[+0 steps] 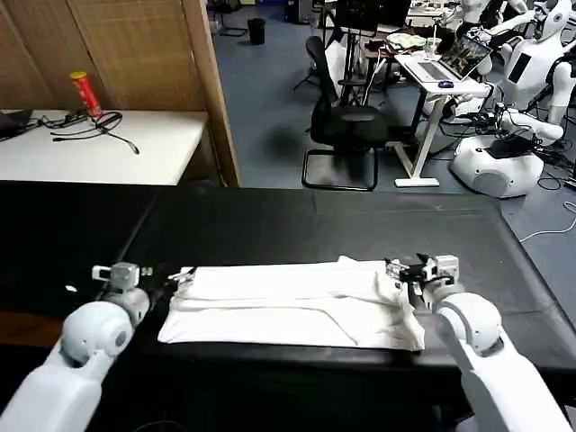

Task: Fold and organize the clothes.

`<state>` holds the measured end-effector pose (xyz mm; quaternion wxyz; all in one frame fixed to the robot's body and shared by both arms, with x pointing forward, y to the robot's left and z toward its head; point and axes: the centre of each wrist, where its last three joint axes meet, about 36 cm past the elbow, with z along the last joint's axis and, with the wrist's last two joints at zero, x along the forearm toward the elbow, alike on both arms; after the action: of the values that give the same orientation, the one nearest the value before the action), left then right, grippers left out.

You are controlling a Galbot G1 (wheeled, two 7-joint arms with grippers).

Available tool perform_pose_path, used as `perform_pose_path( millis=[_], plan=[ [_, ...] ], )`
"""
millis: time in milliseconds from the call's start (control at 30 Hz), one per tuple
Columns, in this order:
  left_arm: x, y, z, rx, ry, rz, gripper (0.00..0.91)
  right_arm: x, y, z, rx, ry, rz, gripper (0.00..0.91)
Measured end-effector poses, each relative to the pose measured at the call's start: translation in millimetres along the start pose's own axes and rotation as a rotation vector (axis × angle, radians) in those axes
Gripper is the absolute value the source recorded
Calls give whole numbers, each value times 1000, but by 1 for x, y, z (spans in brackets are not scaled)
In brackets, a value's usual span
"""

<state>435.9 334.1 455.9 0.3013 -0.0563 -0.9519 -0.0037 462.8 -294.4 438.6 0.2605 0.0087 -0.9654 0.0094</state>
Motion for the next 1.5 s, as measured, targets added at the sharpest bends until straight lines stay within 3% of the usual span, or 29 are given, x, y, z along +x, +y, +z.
perform_pose_path(
  millis=[100,167,200,233,267,300,333,367,400,467,900,933,967,1000,1167,1500],
  plan=[
    [-8,3,5,39,9,9,868,-5,1,8,-17,4,1,741],
    [-12,5,9,62,17,13,712,-8,2,11,-29,2,0,692],
    [-13,6,11,72,18,15,585,-10,3,13,-34,2,-1,653],
    [-14,6,12,76,18,16,546,-11,4,14,-38,2,-1,556],
    [-15,7,13,80,19,17,419,-13,4,15,-42,1,-1,497],
    [-15,7,14,84,20,19,351,-15,5,15,-45,1,0,439],
    [-16,7,14,87,20,19,215,-17,6,16,-48,2,1,312],
    [-17,8,15,90,20,17,166,-18,7,17,-50,2,2,254],
    [-18,8,16,93,20,14,59,-19,8,18,-52,1,1,166],
    [-20,9,18,98,19,11,0,-20,12,20,-55,2,-2,68],
    [-41,1,23,30,-31,-17,0,-31,23,30,-49,-92,109,29],
    [-44,-1,21,23,-38,-16,0,-32,24,29,-50,-92,101,88],
    [-48,-2,19,15,-42,-16,146,-33,25,29,-50,-93,85,195],
    [-52,-4,16,8,-47,-13,878,-33,25,29,-49,-90,69,878],
    [-65,-7,3,-18,-59,-14,878,-28,19,29,-35,-83,0,878],
    [-48,12,-9,-111,-120,-44,878,12,-5,8,-4,-141,-30,878]
  ],
)
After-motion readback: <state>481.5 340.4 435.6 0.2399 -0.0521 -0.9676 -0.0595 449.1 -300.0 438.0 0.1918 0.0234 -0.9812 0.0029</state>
